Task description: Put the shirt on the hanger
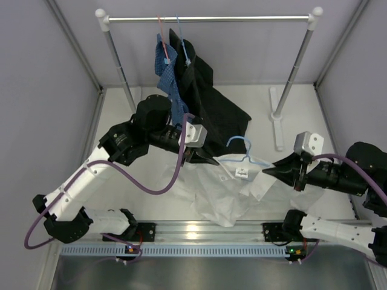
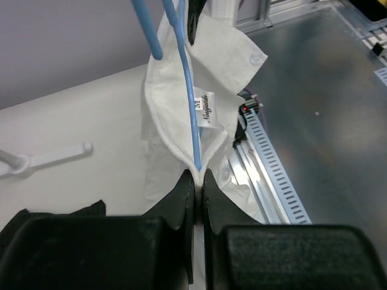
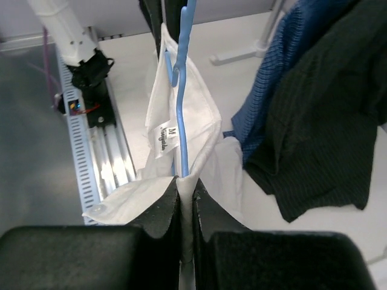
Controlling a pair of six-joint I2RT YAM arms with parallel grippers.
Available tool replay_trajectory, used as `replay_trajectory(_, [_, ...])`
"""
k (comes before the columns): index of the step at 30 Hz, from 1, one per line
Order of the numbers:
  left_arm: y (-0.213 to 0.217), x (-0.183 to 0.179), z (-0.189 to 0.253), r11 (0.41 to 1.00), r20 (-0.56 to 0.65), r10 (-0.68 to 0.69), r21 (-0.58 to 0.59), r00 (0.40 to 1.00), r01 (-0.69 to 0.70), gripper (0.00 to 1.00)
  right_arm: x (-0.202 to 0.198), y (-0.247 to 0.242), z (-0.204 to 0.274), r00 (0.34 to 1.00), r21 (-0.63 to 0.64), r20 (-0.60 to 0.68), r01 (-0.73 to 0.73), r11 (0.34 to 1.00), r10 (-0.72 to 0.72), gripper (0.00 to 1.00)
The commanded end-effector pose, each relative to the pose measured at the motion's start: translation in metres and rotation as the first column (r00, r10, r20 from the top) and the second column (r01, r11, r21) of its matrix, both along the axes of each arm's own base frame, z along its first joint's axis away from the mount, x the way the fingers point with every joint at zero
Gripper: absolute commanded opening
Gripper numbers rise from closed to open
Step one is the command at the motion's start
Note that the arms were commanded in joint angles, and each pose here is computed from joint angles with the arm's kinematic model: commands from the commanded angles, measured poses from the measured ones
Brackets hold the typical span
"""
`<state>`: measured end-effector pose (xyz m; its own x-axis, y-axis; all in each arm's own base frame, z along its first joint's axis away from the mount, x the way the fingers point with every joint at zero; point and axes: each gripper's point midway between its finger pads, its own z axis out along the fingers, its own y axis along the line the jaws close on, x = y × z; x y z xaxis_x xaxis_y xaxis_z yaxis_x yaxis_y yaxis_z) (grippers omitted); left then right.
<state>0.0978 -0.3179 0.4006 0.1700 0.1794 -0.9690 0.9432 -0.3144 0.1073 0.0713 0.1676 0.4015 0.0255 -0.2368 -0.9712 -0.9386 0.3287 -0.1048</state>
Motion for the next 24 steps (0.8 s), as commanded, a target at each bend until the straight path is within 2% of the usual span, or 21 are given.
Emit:
replay_trajectory(1, [0.007,0.008,0.005,0.994,0.032,0.101,-0.035,0.994,-0.099,0.00,0.037,-0.046,0.060,0.939,0.257,0.039,0.321,0.911,-0.342,0.00])
replay_trajectory(2, [0.006,0.015,0.005,0.988,0.024,0.150,-0.034,0.988,-0.149,0.02,0.038,-0.050,0.065,0.932,0.281,0.034,0.338,0.898,-0.361,0.00])
replay_trajectory(3, [0.006,0.018,0.007,0.985,0.026,0.170,-0.047,0.985,-0.168,0.10,0.039,-0.055,0.068,0.924,0.295,0.029,0.357,0.887,-0.381,0.00])
replay_trajectory(5, [0.005,0.022,0.016,0.977,0.038,0.198,-0.087,0.979,-0.195,0.56,0.034,-0.059,0.075,0.929,0.318,0.030,0.341,0.884,-0.369,0.00])
replay_trajectory(6, [0.006,0.022,0.020,0.973,0.034,0.210,-0.101,0.977,-0.206,0.92,0.031,-0.061,0.079,0.933,0.330,0.032,0.328,0.885,-0.358,0.00])
replay_trajectory(7, [0.006,0.024,0.024,0.969,0.035,0.225,-0.113,0.974,-0.220,0.98,0.029,-0.062,0.081,0.935,0.337,0.031,0.323,0.884,-0.353,0.00])
replay_trajectory(11, [0.020,0.046,0.059,0.888,0.021,0.420,-0.213,0.907,-0.407,0.98,0.026,-0.075,0.095,0.926,0.362,0.044,0.335,0.870,-0.375,0.00])
replay_trajectory(12, [0.030,0.068,0.071,0.803,-0.011,0.555,-0.254,0.832,-0.539,0.98,0.023,-0.085,0.107,0.919,0.387,0.049,0.343,0.856,-0.391,0.00])
replay_trajectory(14, [0.048,0.088,0.087,0.671,-0.087,0.689,-0.299,0.720,-0.678,0.98,0.023,-0.092,0.112,0.913,0.379,0.060,0.353,0.855,-0.404,0.00])
replay_trajectory(15, [0.066,0.093,0.104,0.584,-0.121,0.746,-0.353,0.655,-0.731,0.98,0.019,-0.104,0.127,0.904,0.416,0.066,0.359,0.835,-0.422,0.00])
replay_trajectory(16, [0.090,0.113,0.108,0.437,-0.167,0.841,-0.355,0.515,-0.827,0.98,0.019,-0.108,0.132,0.899,0.416,0.075,0.365,0.833,-0.432,0.00])
replay_trajectory(19, [0.133,0.119,0.121,0.242,-0.258,0.901,-0.368,0.348,-0.898,0.98,0.010,-0.137,0.162,0.877,0.489,0.088,0.375,0.788,-0.472,0.00])
replay_trajectory(21, [0.150,0.106,0.126,0.222,-0.277,0.897,-0.389,0.344,-0.894,0.98,-0.002,-0.157,0.183,0.878,0.549,0.097,0.346,0.761,-0.469,0.00])
replay_trajectory(24, [0.166,0.100,0.116,0.190,-0.287,0.908,-0.365,0.304,-0.912,0.98,0.001,-0.168,0.196,0.860,0.561,0.104,0.364,0.744,-0.499,0.00])
